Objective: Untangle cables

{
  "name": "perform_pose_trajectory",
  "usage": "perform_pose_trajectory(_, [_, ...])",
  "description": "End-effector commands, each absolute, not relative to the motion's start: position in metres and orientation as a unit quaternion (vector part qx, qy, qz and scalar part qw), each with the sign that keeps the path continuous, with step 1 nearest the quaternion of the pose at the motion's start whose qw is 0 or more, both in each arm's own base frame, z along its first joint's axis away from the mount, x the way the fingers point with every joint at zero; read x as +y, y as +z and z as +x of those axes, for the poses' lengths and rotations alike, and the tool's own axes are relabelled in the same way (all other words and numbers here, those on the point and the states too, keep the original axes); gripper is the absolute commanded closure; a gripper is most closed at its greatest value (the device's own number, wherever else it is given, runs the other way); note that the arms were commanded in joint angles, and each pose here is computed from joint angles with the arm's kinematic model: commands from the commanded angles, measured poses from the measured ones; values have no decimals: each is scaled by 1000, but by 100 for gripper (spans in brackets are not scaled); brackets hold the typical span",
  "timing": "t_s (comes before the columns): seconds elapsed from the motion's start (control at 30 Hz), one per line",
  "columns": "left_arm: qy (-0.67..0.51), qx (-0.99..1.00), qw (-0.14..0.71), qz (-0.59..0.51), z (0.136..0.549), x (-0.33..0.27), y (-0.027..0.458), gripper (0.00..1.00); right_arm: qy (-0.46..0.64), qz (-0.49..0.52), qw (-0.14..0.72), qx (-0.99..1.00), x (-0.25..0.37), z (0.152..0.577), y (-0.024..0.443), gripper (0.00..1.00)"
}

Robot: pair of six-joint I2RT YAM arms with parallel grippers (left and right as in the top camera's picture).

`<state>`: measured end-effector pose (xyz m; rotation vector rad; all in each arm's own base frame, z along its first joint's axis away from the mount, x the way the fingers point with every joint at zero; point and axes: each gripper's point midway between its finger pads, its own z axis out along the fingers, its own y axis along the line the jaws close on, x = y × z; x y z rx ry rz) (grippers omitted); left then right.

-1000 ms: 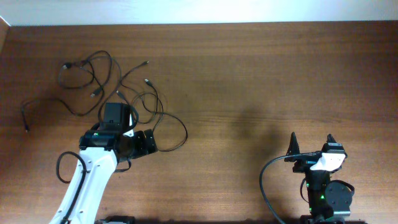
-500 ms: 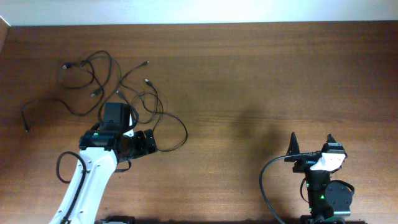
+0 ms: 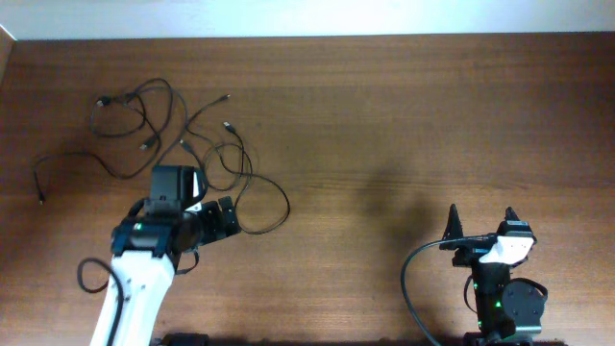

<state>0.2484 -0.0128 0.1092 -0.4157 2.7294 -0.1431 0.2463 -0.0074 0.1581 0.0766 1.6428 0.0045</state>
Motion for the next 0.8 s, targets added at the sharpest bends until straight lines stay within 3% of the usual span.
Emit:
perform_pose_trajectory(0.0, [-48,965,206,-156,247,-9,115,1,5,37,680,732,-7,246,157,2])
perform_pose_trajectory(0.5, [-98,888,445,-66,325,-24,153,1,5,37,680,732,-7,246,157,2])
perform_pose_trajectory(0.77, [-129,829,543,-37,331,-34,152,1,5,37,680,732,-7,246,157,1])
